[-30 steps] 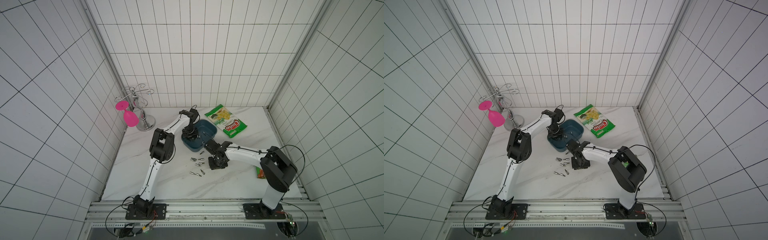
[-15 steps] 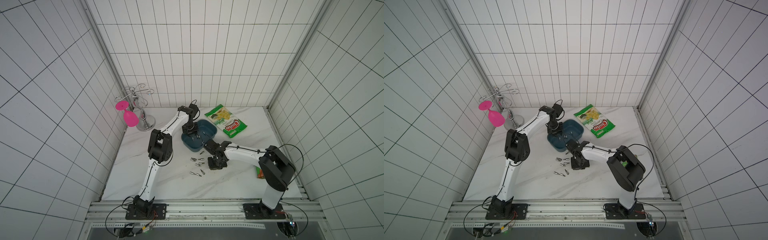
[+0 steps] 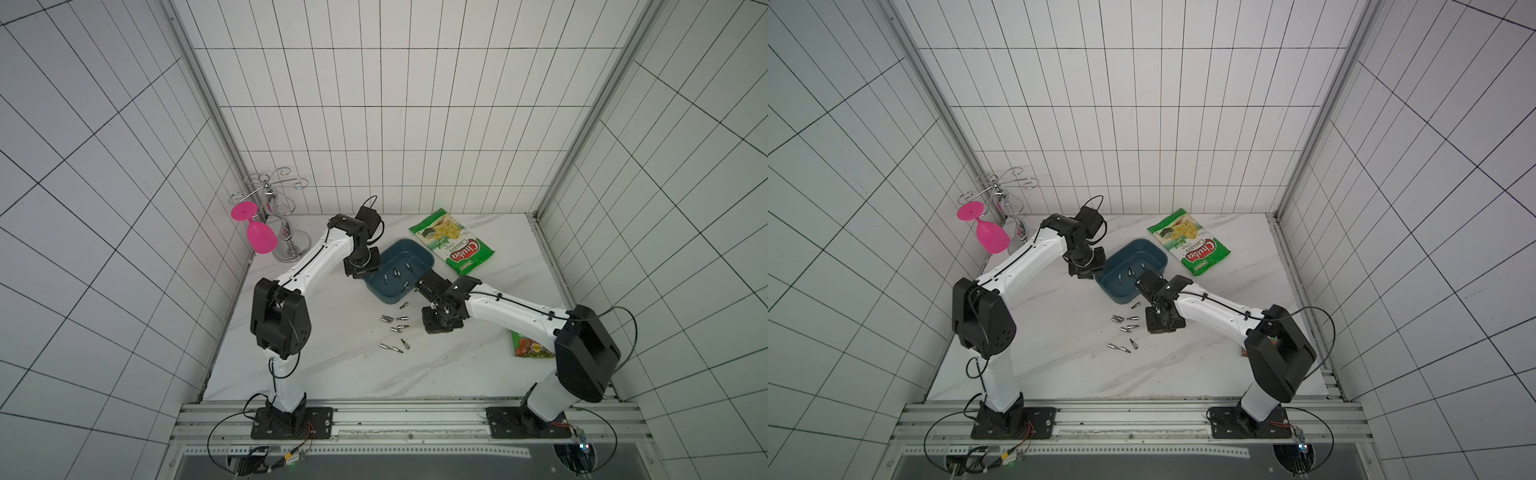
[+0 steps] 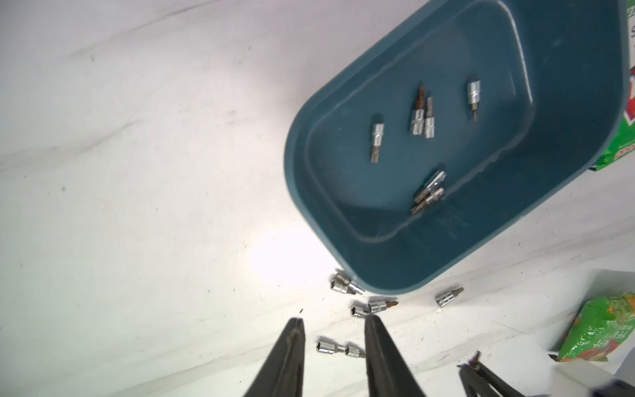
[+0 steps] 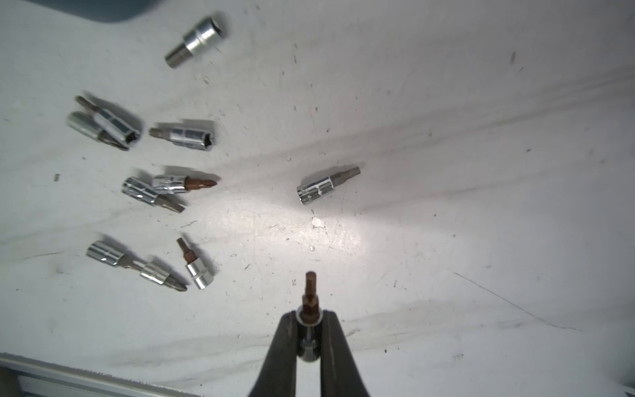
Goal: Put the bit on the desktop into the storage box
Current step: Pick up the screwdriver bit from the center of the board, then place the screwdriver bit in the storage box.
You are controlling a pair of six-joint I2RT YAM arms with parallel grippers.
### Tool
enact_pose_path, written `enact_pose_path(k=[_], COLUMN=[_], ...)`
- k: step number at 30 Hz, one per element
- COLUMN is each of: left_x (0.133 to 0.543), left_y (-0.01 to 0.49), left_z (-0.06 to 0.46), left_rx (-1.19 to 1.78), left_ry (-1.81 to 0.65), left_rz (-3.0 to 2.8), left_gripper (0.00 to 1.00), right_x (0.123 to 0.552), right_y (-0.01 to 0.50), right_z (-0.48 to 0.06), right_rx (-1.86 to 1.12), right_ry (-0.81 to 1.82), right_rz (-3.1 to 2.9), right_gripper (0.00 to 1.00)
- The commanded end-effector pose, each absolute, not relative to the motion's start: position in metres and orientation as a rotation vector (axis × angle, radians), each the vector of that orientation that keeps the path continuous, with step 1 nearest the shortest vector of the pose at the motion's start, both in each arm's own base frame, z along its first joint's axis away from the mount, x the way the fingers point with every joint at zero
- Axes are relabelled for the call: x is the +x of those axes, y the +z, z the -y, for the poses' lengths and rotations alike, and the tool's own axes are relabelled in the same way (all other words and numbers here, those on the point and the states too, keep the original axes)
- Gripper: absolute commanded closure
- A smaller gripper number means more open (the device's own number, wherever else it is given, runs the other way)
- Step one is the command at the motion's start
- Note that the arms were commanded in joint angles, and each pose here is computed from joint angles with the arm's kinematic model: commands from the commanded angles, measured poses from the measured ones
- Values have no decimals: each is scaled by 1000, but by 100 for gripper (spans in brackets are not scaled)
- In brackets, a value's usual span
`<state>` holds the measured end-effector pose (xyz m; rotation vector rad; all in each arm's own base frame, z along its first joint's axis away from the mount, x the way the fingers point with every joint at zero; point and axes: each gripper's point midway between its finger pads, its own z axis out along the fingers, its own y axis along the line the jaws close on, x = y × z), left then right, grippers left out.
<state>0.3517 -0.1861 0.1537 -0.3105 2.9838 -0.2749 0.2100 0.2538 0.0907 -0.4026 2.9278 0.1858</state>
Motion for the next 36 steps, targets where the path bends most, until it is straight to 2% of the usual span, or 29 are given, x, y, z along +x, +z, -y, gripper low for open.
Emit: enact_pose_path(k=[1,9,18,28,36], left_x=[340,301,264,246,230], left_y=[152,139,119,104,77], left_z=[174,167,191,195,206], left_rx=[-370,-504,-560,-620,-649], left_ry=[-267,-301,-252,-157,-161], left_rz=[-2947,-2925,-2977,-2965,-3023], left_gripper=[66,66,66,65,65], right_x=[234,315,388,426,422], right_y=[121,159,144,91,59], right_z=[-240,-260,-314,-335,-344], right_rx=[-389,-496,-690,-778,-820], right_ry=[152,173,253,306,394], right_rz=[-2863,-2779,-2731,-2784,-2840], right_gripper=[100,100,100,100,100])
